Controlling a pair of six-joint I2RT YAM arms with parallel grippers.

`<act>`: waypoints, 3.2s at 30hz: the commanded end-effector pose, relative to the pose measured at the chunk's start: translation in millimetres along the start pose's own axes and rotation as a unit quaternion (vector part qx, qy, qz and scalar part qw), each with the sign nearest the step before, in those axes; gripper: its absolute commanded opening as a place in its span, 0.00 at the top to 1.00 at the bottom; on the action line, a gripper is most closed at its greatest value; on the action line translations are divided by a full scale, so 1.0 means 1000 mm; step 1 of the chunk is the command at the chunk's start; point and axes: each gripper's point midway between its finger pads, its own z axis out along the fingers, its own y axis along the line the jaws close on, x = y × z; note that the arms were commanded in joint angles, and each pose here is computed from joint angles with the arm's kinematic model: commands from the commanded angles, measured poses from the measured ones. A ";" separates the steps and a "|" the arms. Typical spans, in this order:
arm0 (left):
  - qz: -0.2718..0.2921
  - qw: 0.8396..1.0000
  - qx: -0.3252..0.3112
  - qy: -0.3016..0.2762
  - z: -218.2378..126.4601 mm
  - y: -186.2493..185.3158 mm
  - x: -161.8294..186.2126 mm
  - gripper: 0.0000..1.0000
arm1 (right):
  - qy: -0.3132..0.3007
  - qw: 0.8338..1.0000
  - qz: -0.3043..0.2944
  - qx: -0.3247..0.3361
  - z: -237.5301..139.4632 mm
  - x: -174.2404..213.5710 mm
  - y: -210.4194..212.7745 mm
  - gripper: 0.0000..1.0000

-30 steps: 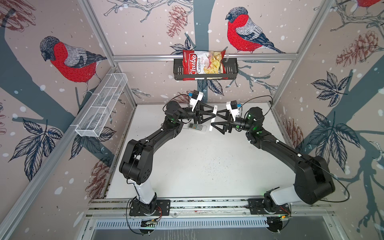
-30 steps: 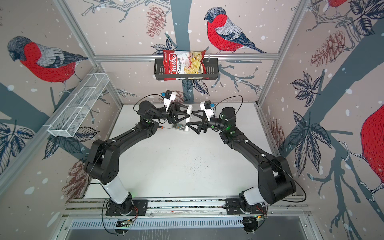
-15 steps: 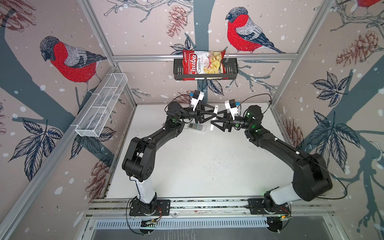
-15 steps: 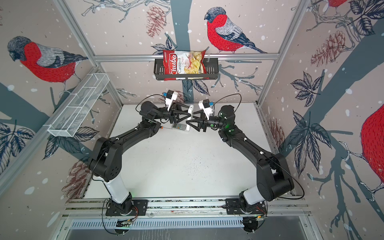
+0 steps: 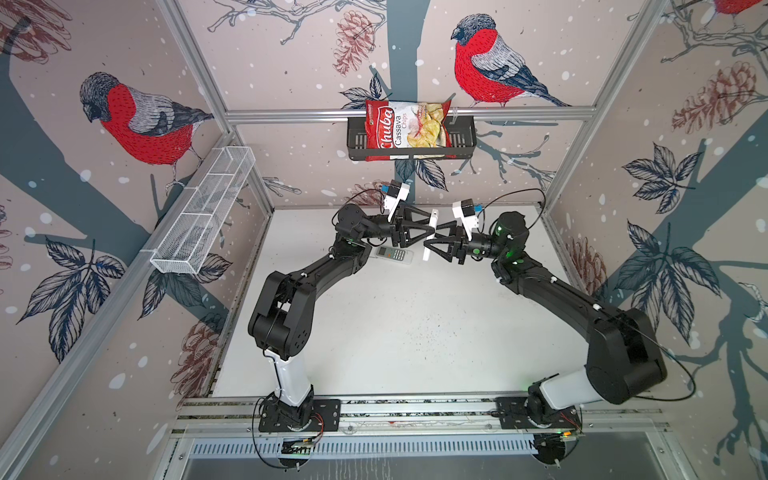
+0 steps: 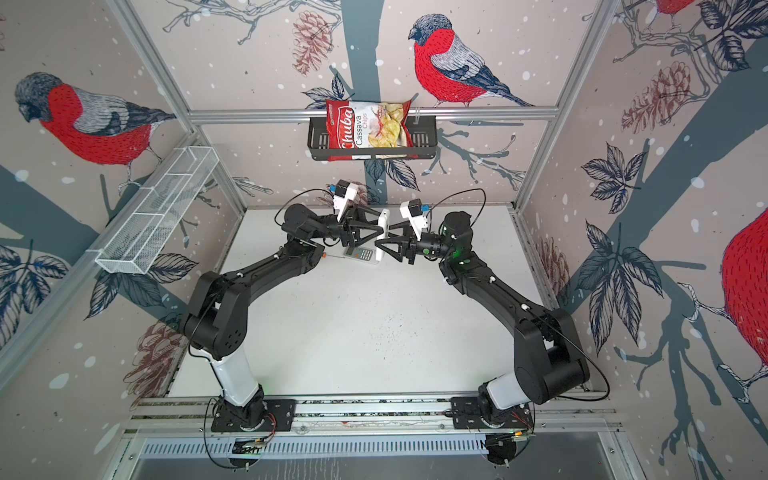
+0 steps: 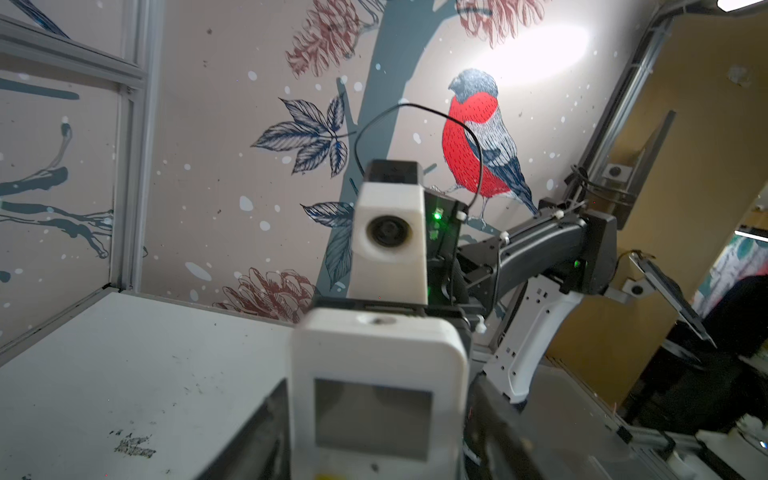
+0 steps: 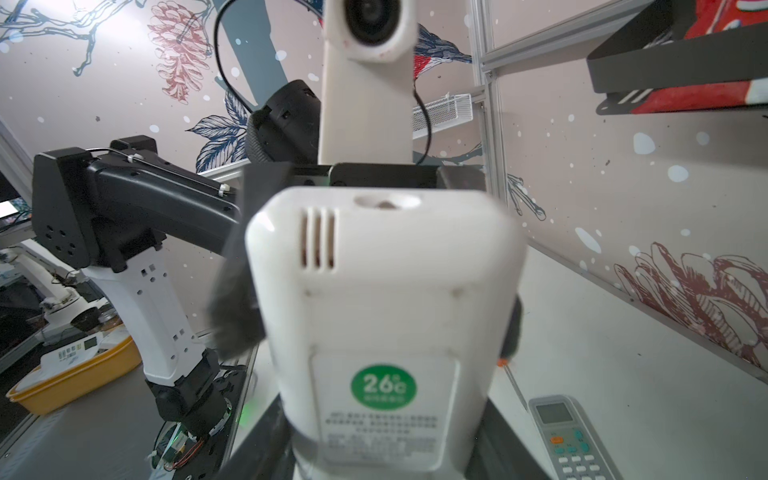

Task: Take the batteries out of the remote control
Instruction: 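Take the remote with the right gripper and lower it onto the table, then grasp the lying white remote with the left gripper while the right gripper withdraws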

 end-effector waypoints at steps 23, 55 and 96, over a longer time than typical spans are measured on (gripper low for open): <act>0.022 0.780 -0.595 -0.191 -0.204 0.005 0.040 0.03 | 0.445 0.879 0.024 0.169 0.039 0.207 -0.013 0.66; -0.016 0.753 -0.645 -0.128 -0.238 -0.032 0.129 0.03 | 0.573 0.798 -0.021 0.186 0.031 0.325 0.015 0.23; 0.033 0.803 -0.428 0.413 -0.135 -0.004 0.210 0.07 | 0.058 0.951 0.135 0.273 -0.072 0.132 0.003 0.16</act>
